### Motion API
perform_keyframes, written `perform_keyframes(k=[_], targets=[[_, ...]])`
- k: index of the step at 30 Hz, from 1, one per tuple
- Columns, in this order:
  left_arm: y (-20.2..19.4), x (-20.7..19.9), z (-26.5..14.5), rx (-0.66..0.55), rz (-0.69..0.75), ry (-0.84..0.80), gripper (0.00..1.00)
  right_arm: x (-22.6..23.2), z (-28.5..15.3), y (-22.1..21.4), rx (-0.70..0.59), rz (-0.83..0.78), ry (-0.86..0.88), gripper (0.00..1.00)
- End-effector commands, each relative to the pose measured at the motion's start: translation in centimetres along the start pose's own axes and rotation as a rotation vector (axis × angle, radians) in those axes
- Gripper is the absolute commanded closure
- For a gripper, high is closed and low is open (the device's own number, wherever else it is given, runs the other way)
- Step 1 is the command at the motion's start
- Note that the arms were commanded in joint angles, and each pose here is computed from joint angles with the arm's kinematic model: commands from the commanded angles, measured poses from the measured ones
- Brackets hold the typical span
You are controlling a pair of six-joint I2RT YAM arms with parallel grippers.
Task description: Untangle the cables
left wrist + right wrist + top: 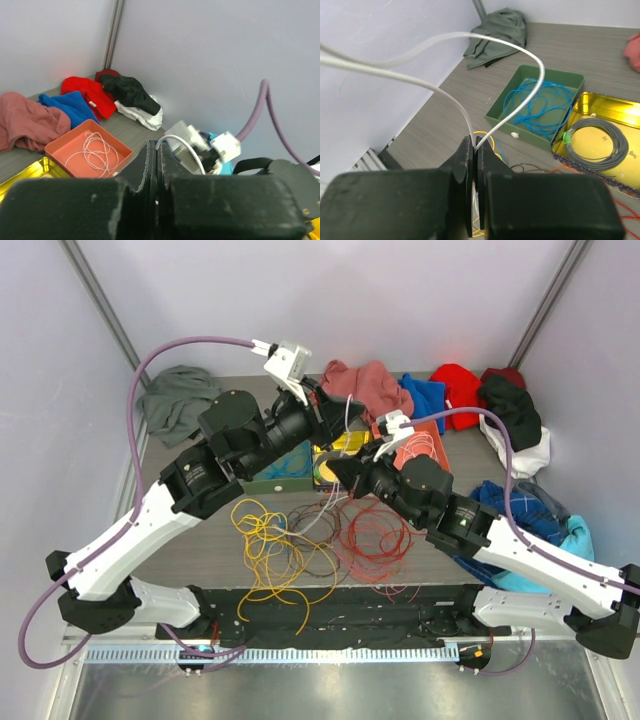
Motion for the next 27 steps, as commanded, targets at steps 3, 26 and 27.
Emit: perform_keyframes(k=[3, 26, 27], targets=[[-0.9, 1.6, -1.9, -0.041, 0.007, 0.081, 0.83, -1.1, -2.5, 4.8, -0.179, 0.002, -0.142, 0.99], [-19.3, 13.1, -19.6, 0.015, -0.311, 0.695, 0.00, -17.6, 0.3, 8.3, -0.134, -0.044, -0.747, 0.99], [-19.5, 13.1, -20.0, 0.009, -0.325, 0.685, 0.00, -17.9, 0.8, 8.5, -0.148, -0.039, -0.748, 0.99]])
Point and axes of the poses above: each gripper's point midway between its finger pads, its own z axis out along the fingers, its own x axis along the line the jaws close on, y = z × x, the point moved 6 cm from there along -z, back along the fingers, and after that the axes turned 3 degrees about z, right-handed, at the moved point
